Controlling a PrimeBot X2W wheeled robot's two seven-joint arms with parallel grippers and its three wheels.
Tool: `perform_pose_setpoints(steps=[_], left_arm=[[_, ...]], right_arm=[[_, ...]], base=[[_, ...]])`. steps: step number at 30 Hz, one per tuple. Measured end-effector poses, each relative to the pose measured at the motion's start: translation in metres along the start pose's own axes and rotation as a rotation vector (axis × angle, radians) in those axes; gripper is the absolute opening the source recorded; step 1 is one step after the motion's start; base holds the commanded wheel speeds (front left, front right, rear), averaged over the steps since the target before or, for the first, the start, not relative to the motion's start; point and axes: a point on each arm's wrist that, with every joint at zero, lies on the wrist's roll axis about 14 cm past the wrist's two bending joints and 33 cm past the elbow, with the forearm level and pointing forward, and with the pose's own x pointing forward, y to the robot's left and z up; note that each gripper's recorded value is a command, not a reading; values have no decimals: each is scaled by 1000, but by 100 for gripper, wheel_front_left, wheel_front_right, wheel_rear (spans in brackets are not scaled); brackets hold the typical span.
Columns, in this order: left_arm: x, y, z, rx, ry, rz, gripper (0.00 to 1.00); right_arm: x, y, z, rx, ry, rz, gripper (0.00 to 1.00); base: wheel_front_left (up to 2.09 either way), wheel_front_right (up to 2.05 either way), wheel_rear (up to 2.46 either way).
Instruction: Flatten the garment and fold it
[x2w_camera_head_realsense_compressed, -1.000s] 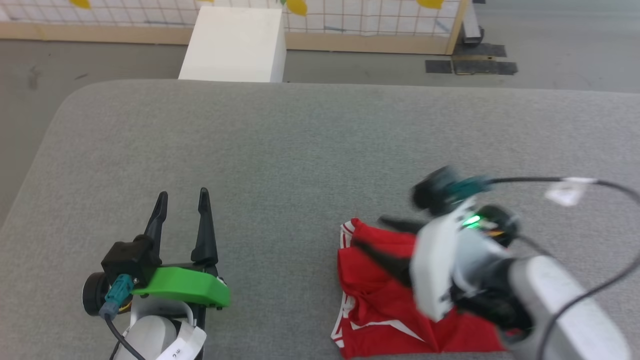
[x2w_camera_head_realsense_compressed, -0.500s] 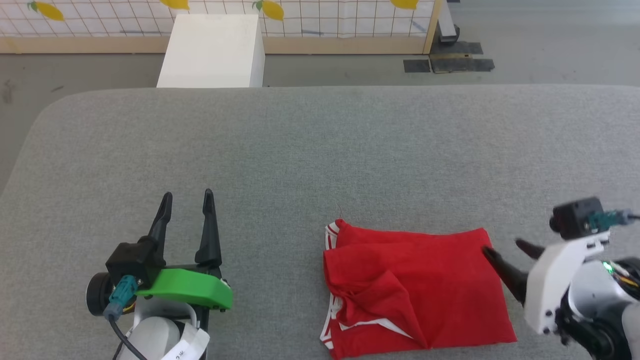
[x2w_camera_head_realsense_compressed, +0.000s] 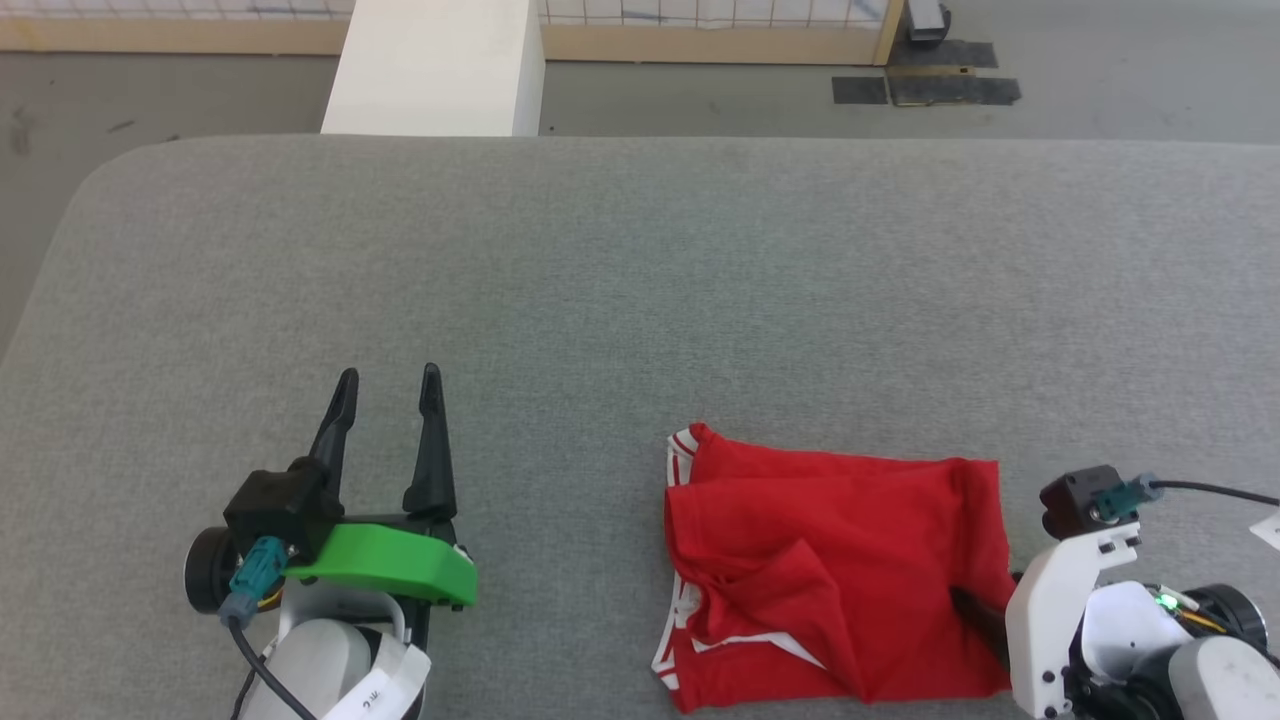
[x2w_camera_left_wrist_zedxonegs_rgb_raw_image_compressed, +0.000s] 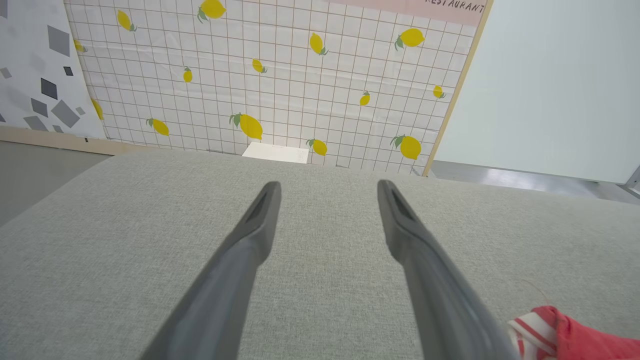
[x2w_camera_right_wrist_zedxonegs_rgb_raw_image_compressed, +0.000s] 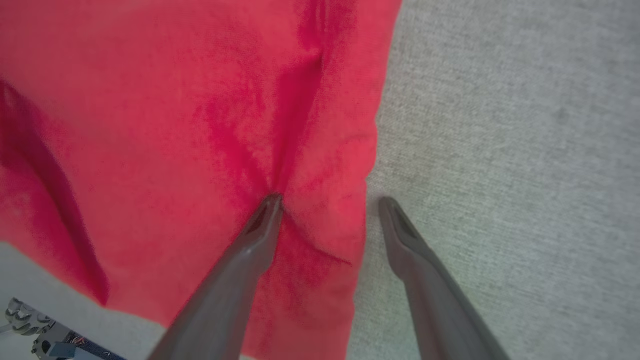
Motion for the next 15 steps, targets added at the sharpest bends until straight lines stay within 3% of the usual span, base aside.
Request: perform_pose_setpoints(steps=[6, 7, 8, 15], left_arm=[[-2, 5, -4, -2, 11, 20, 100], [-2, 6, -4, -3, 12, 23, 100], [-3, 7, -5, -4, 13, 27, 100], [-3, 3, -3, -1, 9, 16, 100]], right_arm=[[14, 4, 3, -43, 41, 15, 100], [15, 3, 3, -49, 48, 15, 39], [17, 3, 4, -58, 53, 16, 0], [12, 8, 15, -134, 35, 32, 0]], base=[[0, 0, 0], [0, 0, 0], [0, 0, 0], [0, 0, 0]])
